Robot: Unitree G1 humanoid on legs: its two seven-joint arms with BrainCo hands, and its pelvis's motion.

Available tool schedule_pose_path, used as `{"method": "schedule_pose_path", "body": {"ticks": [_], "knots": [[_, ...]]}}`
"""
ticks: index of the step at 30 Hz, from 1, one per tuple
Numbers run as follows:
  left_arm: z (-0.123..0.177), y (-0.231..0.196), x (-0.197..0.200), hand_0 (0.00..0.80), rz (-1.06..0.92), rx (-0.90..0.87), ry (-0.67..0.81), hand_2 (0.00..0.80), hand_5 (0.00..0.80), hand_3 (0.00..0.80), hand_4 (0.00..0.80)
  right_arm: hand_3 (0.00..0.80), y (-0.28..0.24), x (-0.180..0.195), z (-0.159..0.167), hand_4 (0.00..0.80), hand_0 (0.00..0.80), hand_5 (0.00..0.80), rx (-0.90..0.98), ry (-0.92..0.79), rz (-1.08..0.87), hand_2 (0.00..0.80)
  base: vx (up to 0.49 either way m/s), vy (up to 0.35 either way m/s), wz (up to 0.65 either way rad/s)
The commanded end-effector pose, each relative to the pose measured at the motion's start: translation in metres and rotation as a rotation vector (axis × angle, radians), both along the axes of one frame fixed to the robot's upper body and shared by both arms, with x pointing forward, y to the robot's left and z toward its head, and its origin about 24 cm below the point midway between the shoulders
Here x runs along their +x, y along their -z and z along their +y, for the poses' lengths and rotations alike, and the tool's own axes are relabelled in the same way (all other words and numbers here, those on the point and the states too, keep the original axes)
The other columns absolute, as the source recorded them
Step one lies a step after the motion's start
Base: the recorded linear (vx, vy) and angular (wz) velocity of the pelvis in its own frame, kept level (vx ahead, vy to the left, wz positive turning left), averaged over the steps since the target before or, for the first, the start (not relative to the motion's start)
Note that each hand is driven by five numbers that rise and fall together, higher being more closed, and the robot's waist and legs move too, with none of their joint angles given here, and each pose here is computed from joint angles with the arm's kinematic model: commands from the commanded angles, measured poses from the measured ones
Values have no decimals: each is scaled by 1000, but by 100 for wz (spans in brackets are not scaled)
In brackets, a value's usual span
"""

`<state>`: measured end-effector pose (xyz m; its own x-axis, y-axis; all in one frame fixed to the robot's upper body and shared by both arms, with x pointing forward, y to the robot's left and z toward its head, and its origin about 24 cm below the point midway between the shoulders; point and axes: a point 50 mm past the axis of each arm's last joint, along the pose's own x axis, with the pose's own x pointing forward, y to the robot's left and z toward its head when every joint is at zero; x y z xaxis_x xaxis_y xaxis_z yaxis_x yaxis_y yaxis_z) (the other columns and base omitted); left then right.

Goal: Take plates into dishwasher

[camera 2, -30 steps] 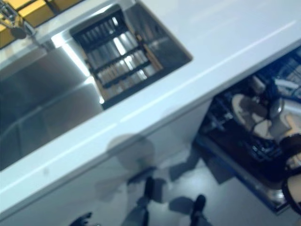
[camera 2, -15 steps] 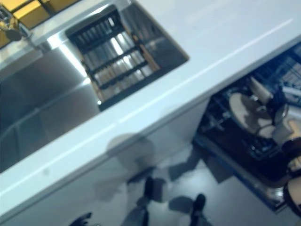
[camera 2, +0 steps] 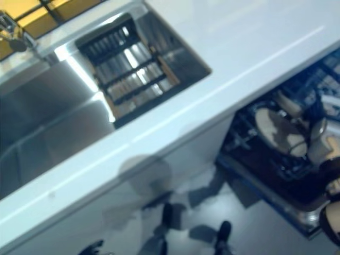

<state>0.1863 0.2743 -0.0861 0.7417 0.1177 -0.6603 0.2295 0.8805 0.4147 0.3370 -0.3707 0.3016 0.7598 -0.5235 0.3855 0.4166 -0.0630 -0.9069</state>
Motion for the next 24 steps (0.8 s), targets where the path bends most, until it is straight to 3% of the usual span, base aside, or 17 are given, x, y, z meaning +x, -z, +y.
{"method": "schedule_pose_path", "body": {"ticks": [1,13,24], "knots": [[11,6,-14,0,51,41,-35,0,0,0,0,0,-36,-31,-22,0,0,0,-94,70,-138,0,-19,19,-7],[22,9,-21,0,105,98,-35,0,0,0,0,0,-27,-54,-43,0,0,0,-33,81,-205,0,0,10,-9],[11,9,-2,0,79,87,-14,0,0,0,0,0,26,-57,-51,0,0,0,490,0,-461,0,-33,3,-17]]}}
